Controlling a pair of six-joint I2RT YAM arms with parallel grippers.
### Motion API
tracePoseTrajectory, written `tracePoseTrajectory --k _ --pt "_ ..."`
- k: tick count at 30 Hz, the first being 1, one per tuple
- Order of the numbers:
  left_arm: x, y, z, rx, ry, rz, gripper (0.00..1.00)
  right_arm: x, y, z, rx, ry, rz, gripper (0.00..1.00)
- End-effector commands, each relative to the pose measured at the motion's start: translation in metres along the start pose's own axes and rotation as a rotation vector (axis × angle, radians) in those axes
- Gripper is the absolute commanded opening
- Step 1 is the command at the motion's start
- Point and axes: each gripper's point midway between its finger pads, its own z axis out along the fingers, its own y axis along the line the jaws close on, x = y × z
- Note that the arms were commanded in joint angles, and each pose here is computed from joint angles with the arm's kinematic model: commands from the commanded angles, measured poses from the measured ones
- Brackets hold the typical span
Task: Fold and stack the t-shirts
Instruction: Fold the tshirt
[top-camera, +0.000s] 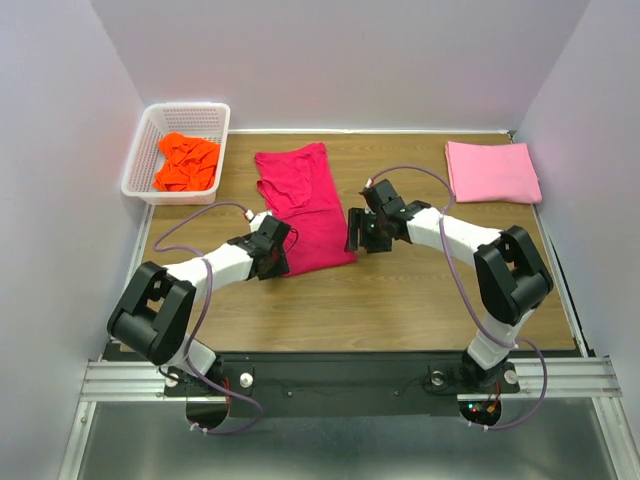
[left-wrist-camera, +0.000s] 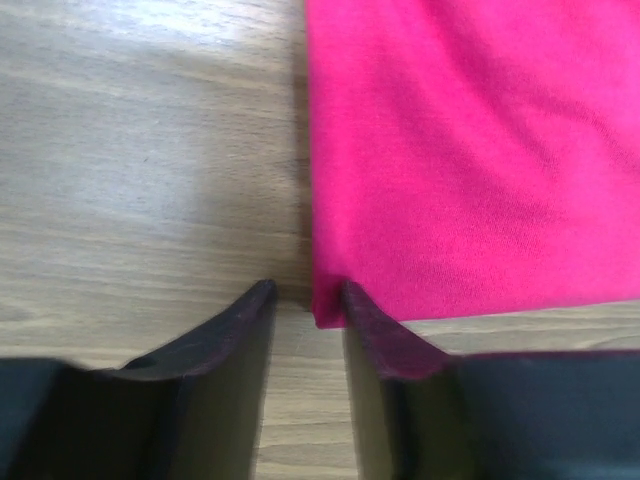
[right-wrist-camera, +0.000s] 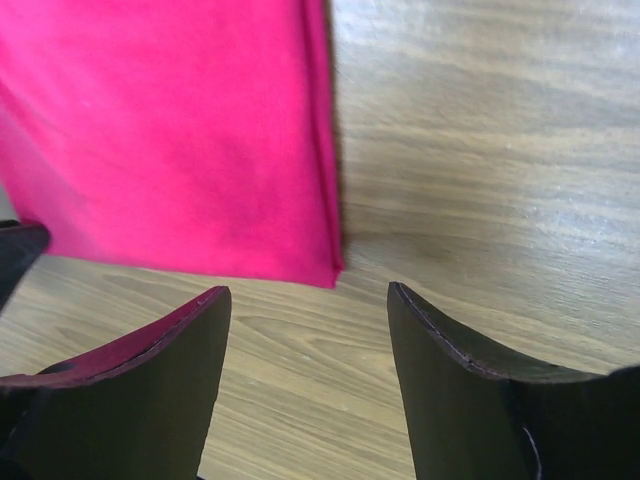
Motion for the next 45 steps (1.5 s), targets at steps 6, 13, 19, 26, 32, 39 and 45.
tracePoseTrajectory --k 6,13,19,26,32,39,45 --pt "0.011 0.008 0.005 -0.068 0.034 0.059 0.41 -0.018 0.014 -0.003 0.041 -0.043 -0.004 0.66" --pt "0.022 0.011 0.012 -0.069 0.069 0.078 0.28 -0.007 -0.002 0.017 0.130 0.008 0.017 0.59" --pt "0.022 0.009 0.012 -0.055 0.072 0.088 0.19 -0.002 -0.007 0.022 0.162 0.036 0.032 0.51" --pt "0.021 0.007 0.011 -0.040 0.073 0.101 0.12 0.000 -0.003 0.026 0.156 0.050 0.041 0.47" --pt "0.021 0.004 0.010 -0.028 0.075 0.108 0.11 0.007 -0.003 0.026 0.181 0.070 0.044 0.46" --pt "0.021 0.003 0.010 -0.019 0.075 0.110 0.11 0.021 -0.015 0.033 0.275 0.107 0.031 0.42" --pt "0.021 0.001 0.009 -0.003 0.073 0.121 0.04 0.036 -0.028 0.046 0.349 0.150 0.016 0.39"
